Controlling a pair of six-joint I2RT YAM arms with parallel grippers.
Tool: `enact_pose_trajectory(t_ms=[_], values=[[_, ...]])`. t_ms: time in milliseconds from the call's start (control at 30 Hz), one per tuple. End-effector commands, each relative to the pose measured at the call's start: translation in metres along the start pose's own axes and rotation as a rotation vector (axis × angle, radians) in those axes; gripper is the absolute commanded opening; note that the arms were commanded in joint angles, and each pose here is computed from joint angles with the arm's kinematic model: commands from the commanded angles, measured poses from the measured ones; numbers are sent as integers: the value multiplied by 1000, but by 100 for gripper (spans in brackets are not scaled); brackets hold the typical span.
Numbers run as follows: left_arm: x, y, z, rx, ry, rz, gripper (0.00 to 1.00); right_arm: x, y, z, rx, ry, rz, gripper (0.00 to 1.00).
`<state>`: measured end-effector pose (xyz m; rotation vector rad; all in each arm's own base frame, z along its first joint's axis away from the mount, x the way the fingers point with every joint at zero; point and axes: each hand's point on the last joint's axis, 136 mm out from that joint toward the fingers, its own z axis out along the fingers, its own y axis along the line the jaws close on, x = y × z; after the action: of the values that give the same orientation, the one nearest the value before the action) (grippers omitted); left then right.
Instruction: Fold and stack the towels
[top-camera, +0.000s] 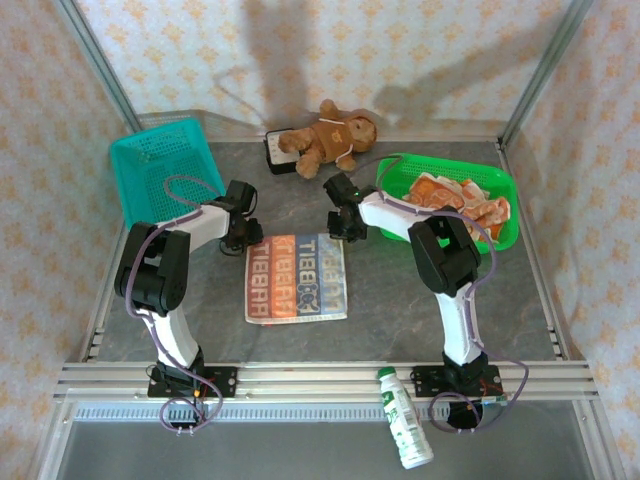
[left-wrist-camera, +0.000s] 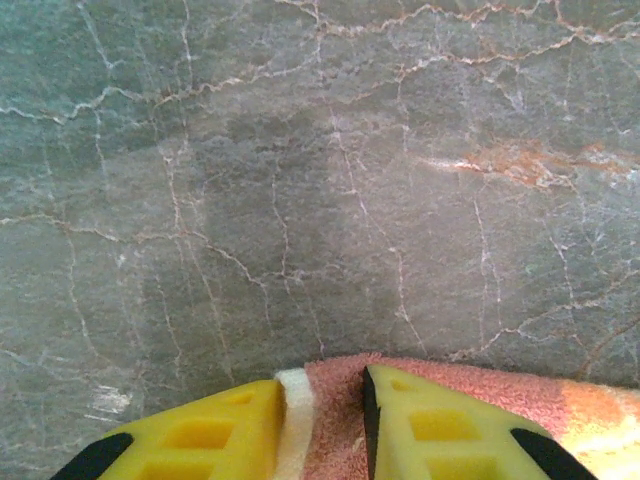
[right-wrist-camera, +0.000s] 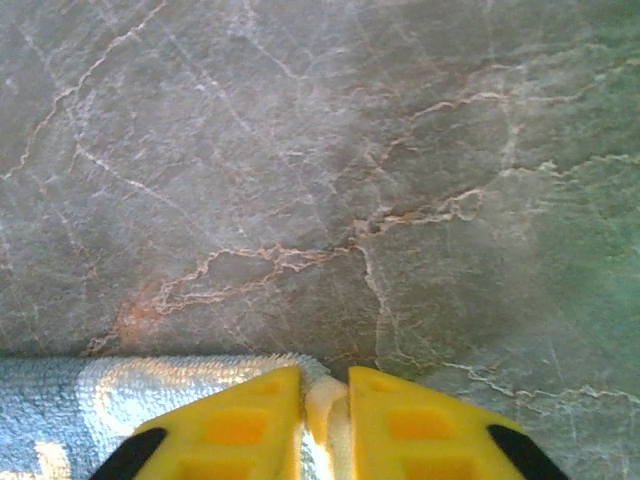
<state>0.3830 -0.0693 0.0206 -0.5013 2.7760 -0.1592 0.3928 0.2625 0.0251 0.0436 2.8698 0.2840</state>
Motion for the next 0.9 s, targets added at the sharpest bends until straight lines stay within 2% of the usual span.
enact_pose_trajectory(t_ms=[0,67,167,267,533,867], values=[[4,7,8,-28,27,15,23,2,3,12,-9,11,-10,8],[6,5,7,-16,31,13,18,0,3,9,-12,1,-16,0],[4,4,-2,-6,14,12,6,-5,6,-2,-24,-21,-35,0],[0,2,-18,14,-14,8,0,-13,8,-20,-32,-65,-58,0],[-8,-7,-68,96,-115,-15,0,-22,13,-68,-76,-154,-113,0],[22,3,-85,140,-173,-23,0,15,13,-90,-143,-188,-128,0]])
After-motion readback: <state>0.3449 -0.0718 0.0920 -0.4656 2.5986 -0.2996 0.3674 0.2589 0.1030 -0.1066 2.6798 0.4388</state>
